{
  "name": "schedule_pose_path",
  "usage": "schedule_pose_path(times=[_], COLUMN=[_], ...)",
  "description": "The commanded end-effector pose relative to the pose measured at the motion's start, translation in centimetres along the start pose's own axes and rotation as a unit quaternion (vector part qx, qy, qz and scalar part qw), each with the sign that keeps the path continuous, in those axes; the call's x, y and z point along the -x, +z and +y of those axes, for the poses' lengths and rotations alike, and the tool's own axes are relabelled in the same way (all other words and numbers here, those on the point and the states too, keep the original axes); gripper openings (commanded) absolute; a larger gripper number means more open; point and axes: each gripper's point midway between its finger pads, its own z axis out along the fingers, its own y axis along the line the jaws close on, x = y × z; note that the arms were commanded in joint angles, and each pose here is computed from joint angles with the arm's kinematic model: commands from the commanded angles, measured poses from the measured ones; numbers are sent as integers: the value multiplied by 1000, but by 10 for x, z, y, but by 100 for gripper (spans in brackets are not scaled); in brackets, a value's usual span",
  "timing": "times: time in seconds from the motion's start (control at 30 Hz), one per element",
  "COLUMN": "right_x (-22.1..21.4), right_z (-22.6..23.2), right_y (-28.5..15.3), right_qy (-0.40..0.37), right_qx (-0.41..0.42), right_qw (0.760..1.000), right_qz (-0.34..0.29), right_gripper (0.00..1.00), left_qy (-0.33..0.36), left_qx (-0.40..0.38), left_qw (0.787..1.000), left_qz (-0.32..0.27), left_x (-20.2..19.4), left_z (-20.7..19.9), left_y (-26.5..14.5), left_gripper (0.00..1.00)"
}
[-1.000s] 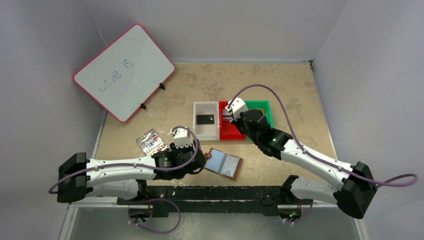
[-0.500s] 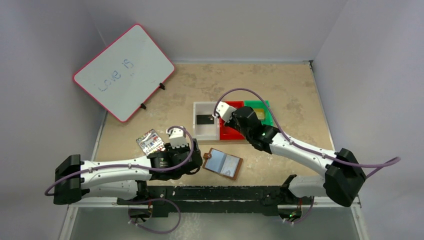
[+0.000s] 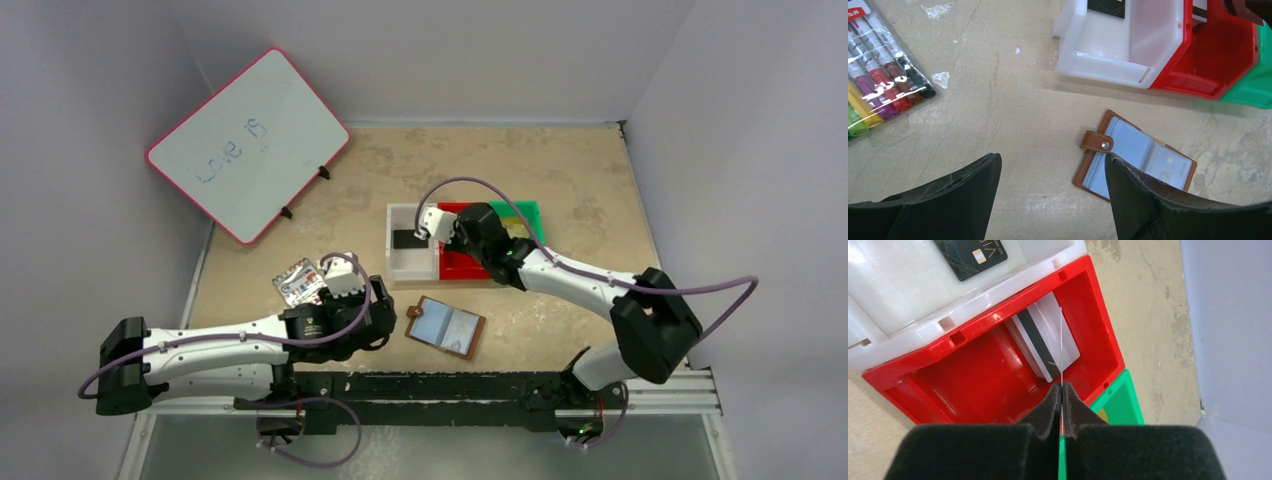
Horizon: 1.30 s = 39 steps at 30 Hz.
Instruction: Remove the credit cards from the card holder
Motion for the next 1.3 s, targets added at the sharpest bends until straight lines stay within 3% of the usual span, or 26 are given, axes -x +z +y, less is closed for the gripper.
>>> schedule_pose_path(times=[0.0, 0.6, 1.27], right_x=[22, 13, 6], right_z=[-17, -30, -26], right_y=[14, 53, 65], right_qy=[-29, -94, -97], right_qx=[-11, -19, 1], right_qw=[999, 995, 995], right_qz=[-23, 17, 34], right_gripper=[0, 0, 5], left_qy=[-7, -7, -3], left_qx=[9, 12, 21], left_qw=[1000, 1000, 1000], left_qz=[-22, -24, -19], left_x=[8, 8, 4], left_z=[11, 24, 30], left_y=[-1, -3, -2], left_gripper=[76, 76, 75])
